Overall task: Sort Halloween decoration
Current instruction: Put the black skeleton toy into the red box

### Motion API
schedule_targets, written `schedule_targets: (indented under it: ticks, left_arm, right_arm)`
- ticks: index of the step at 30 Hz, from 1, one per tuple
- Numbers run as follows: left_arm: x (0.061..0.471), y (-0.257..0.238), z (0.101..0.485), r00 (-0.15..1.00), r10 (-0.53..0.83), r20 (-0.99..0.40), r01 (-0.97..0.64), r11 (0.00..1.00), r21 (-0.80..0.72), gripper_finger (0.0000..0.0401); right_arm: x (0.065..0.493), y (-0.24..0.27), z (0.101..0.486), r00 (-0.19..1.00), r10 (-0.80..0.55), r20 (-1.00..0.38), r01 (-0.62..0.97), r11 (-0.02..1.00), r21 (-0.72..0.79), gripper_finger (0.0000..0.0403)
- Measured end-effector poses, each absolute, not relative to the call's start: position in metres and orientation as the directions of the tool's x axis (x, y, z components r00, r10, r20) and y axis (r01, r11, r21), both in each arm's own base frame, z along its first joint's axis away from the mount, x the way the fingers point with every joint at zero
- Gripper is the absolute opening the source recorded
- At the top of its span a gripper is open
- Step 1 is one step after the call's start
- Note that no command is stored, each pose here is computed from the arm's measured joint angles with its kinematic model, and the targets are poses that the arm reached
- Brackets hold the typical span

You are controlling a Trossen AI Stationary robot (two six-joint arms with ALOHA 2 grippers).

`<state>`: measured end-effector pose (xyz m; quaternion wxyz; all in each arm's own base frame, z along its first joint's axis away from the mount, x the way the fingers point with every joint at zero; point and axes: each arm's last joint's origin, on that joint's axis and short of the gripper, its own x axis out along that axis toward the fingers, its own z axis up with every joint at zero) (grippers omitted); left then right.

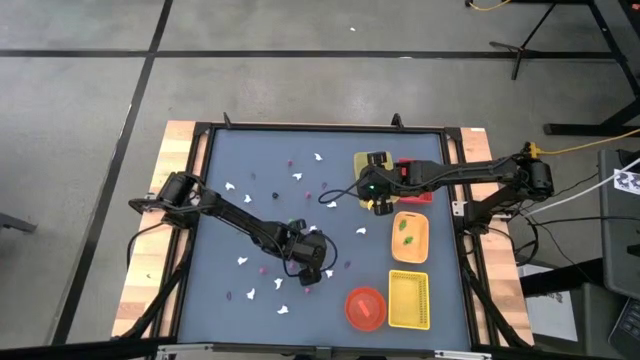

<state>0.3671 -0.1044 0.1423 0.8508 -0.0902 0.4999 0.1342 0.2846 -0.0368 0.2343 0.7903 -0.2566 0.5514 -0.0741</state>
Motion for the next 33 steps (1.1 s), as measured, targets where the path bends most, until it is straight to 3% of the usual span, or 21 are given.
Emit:
schedule_targets:
  ticks: [13, 25, 33]
  left_arm:
    - [0.367, -0.104, 0.142, 0.465, 0.139, -0.874, -0.318, 0.948, -0.019, 0.003]
    - [0.37, -0.101, 0.155, 0.491, 0.135, -0.861, -0.307, 0.951, -0.026, 0.0025]
    - [0.376, -0.084, 0.194, 0.582, 0.211, -0.785, -0.277, 0.959, 0.053, 0.0024]
  right_arm:
    - [0.285, -0.037, 0.234, 0.381, -0.4, -0.834, -0.165, 0.857, -0.487, 0.0156]
    - [0.285, -0.037, 0.234, 0.382, -0.399, -0.834, -0.166, 0.858, -0.487, 0.0156]
    - [0.289, -0.031, 0.234, 0.454, -0.196, -0.869, -0.234, 0.915, -0.328, 0.0156]
